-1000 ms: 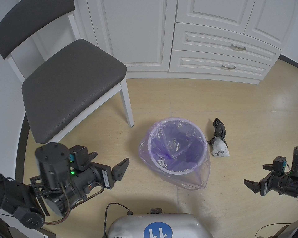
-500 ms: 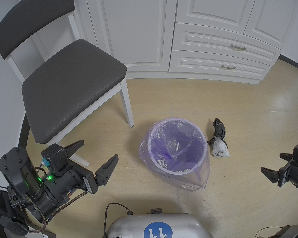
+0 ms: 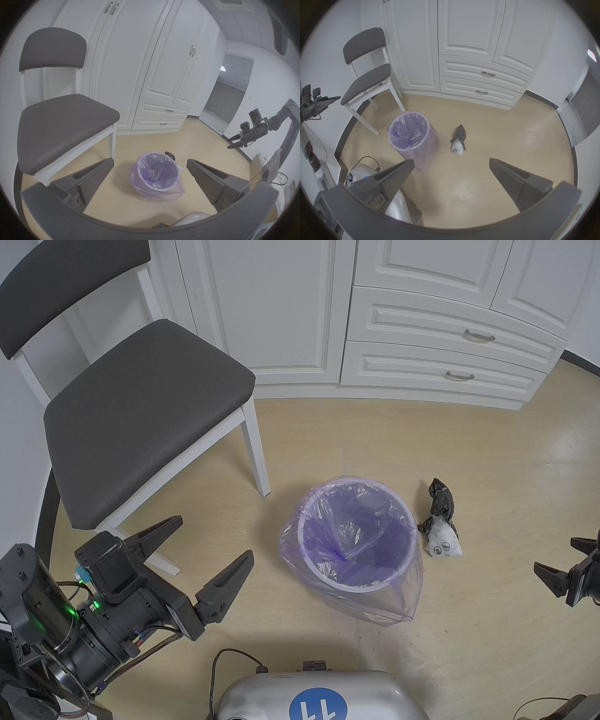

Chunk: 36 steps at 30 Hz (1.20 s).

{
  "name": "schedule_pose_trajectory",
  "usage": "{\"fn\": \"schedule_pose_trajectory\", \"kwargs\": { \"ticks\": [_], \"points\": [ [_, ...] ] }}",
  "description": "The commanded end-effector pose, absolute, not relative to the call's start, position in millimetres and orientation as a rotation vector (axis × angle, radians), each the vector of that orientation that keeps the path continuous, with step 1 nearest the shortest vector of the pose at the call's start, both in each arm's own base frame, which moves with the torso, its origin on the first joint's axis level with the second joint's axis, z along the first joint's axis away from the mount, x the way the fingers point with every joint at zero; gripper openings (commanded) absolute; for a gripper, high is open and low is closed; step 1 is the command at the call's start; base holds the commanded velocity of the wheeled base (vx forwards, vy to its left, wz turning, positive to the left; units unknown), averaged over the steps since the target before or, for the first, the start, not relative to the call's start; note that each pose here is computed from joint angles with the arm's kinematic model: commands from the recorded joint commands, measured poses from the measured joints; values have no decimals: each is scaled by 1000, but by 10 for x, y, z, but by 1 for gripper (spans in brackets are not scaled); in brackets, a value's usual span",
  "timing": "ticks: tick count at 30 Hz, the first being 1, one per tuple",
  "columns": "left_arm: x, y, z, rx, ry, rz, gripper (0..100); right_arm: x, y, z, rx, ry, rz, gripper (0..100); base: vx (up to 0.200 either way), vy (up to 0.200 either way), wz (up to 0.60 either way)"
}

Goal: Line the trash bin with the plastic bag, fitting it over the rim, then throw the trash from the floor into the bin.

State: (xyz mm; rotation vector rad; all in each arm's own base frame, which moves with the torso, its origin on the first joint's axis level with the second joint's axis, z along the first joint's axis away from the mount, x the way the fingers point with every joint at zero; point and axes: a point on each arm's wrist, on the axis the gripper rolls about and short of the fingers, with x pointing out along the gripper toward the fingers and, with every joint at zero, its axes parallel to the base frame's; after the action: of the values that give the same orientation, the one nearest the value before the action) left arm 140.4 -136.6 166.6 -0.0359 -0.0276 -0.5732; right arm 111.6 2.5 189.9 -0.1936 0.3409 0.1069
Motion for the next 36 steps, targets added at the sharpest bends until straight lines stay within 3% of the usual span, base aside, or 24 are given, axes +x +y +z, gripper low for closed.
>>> {"fn": "schedule_pose_trajectory", "kwargs": {
  "ticks": [1, 9, 13, 24, 36],
  "points": [
    [1450, -1416, 1582, -26, 3, -578, 100, 1102, 34, 1888, -186, 325, 116, 100, 0, 0, 0],
    [1487, -1423, 1580, -50, -12, -571, 100, 1228, 39, 1959, -127, 296, 106, 100, 0, 0, 0],
    [1515, -1437, 1652, -67, -44, -565, 100, 1325, 44, 2041, -11, 298, 93, 100, 0, 0, 0],
    [1618, -1448, 1783, -81, -63, -529, 100, 1390, 45, 1853, -16, 381, 91, 100, 0, 0, 0],
    [1665, -1468, 1837, -82, -52, -518, 100, 1603, -27, 1965, -16, 256, 32, 100, 0, 0, 0]
  ]
}}
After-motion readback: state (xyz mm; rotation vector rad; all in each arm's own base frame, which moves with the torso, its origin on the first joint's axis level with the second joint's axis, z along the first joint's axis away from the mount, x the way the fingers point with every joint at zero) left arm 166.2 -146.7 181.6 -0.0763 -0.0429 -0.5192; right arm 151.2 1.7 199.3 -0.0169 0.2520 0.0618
